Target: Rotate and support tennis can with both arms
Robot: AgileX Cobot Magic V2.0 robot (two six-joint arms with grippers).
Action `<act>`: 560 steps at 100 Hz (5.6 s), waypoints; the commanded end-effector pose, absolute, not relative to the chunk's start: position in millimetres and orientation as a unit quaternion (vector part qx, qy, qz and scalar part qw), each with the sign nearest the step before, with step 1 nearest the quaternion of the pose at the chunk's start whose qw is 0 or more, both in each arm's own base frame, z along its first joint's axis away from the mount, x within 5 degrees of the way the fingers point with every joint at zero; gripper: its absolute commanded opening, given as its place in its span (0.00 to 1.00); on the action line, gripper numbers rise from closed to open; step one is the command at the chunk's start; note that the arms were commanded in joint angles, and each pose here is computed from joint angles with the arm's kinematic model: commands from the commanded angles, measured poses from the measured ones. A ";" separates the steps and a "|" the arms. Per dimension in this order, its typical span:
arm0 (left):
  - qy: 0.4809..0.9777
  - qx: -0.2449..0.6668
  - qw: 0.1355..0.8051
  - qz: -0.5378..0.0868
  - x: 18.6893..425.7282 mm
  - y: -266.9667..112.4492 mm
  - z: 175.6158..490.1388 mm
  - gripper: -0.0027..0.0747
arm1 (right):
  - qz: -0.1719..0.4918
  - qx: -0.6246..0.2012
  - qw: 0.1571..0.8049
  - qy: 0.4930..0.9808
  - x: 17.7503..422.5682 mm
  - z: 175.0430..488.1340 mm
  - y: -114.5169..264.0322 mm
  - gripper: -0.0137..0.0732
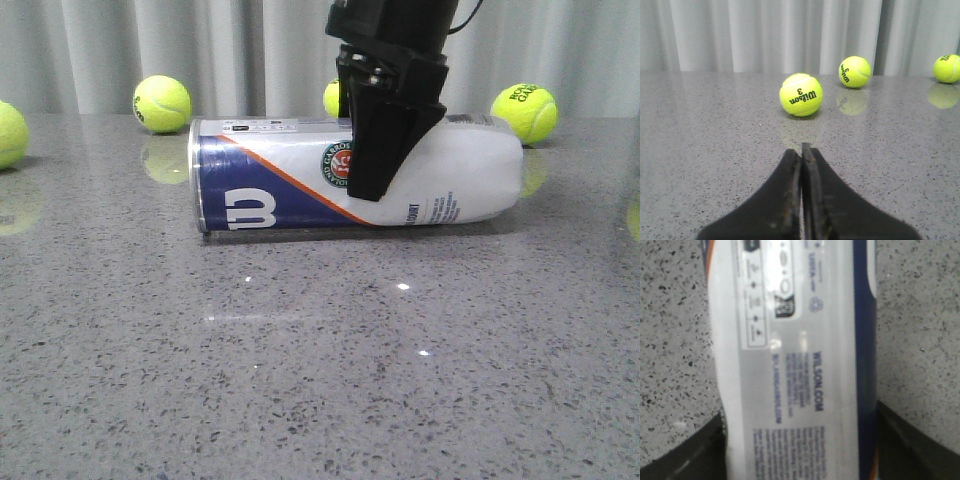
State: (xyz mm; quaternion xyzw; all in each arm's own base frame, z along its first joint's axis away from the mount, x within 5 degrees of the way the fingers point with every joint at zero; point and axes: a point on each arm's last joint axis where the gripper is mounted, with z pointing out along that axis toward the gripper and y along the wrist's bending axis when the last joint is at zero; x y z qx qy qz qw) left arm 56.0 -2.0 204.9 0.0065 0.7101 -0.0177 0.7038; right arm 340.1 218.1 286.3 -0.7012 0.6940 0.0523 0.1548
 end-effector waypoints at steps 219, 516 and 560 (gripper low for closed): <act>0.681 0.002 0.732 -0.020 54.8 -1.7 199.5 0.01 | 0.144 -0.133 0.473 0.859 167.2 372.8 89.7 0.09; 0.788 0.043 0.195 -0.582 282.5 -119.3 270.1 0.81 | 0.212 -0.124 0.648 0.721 71.2 329.8 37.2 0.09; 0.762 0.068 0.138 -0.630 301.5 -149.2 254.7 0.47 | 0.212 -0.124 0.648 0.721 71.2 329.8 37.2 0.09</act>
